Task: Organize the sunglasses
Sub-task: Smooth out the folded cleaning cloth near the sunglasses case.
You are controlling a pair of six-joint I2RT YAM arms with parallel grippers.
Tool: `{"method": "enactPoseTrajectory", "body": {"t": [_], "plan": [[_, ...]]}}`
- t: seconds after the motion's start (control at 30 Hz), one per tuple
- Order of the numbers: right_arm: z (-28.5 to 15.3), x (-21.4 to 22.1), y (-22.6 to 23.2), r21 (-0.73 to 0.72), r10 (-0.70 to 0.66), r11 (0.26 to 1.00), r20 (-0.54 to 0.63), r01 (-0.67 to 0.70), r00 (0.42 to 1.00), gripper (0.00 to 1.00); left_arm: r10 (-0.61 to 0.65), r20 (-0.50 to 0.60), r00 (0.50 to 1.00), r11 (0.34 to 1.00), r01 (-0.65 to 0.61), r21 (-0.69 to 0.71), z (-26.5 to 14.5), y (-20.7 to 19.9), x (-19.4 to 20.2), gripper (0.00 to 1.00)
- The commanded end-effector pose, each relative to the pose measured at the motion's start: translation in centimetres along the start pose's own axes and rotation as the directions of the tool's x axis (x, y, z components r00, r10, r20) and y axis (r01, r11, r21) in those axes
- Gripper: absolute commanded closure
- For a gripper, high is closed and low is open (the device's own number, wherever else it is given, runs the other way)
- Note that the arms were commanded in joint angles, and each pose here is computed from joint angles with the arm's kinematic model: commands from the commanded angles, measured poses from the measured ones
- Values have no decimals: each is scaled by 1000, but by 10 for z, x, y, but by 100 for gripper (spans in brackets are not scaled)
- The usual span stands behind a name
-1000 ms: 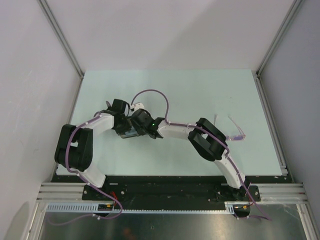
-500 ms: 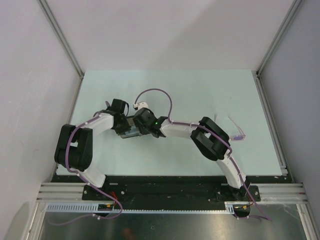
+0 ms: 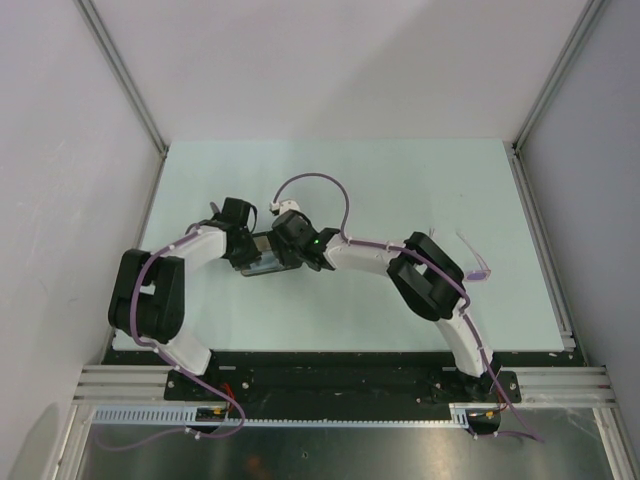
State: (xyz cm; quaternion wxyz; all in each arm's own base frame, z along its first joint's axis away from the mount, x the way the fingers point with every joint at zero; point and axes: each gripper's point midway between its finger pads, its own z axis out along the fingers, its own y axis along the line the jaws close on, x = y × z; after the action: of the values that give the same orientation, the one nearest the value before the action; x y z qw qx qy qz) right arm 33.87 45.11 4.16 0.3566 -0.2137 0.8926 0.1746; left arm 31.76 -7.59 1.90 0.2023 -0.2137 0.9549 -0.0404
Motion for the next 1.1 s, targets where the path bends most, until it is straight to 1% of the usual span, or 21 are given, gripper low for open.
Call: {"method": "enactPoseTrajectory", "body": {"t": [0.0,0.03,0.07,0.13,0.17,0.23,0.27,0.37,0.6,0.73,0.87,1.07], "plan": [[-30,-46,4,-15,60,998,99,-59,993,41,-23,65,998,999,25,-22,-8,8,-14,66],[-30,-48,2,-3,65,998,107,-65,992,43,-21,69,997,1000,22,-20,-9,8,-15,66],[-29,-50,1,-2,65,998,111,-65,992,50,-23,75,997,1000,24,-16,-11,7,-16,66],[-27,-53,-2,11,67,998,118,-69,991,58,-23,72,997,1000,24,-9,-12,6,-16,67],[-22,-48,-3,18,58,998,105,-60,993,67,-22,71,997,1000,23,-5,-12,6,-16,66],[-18,-47,-5,28,54,998,101,-57,993,73,-24,70,997,1000,24,-3,-12,5,-15,66],[-16,-44,-4,32,47,998,93,-50,995,80,-25,70,997,1000,25,-1,-12,5,-16,66],[-11,-34,-8,55,32,998,84,-37,996,84,-26,71,997,1000,26,3,-13,5,-15,66],[-5,-31,-14,82,15,996,110,-24,994,87,-38,81,996,999,37,9,-16,3,-17,66],[-10,-34,-11,72,14,997,116,-23,993,87,-40,101,994,999,38,28,-24,1,-20,66],[-16,-27,-9,49,13,999,77,-17,997,84,-41,116,992,998,35,47,-31,1,-20,65],[-17,-1,3,-10,-10,1000,1,10,1000,82,-36,86,996,999,33,43,-26,4,-10,65]]}}
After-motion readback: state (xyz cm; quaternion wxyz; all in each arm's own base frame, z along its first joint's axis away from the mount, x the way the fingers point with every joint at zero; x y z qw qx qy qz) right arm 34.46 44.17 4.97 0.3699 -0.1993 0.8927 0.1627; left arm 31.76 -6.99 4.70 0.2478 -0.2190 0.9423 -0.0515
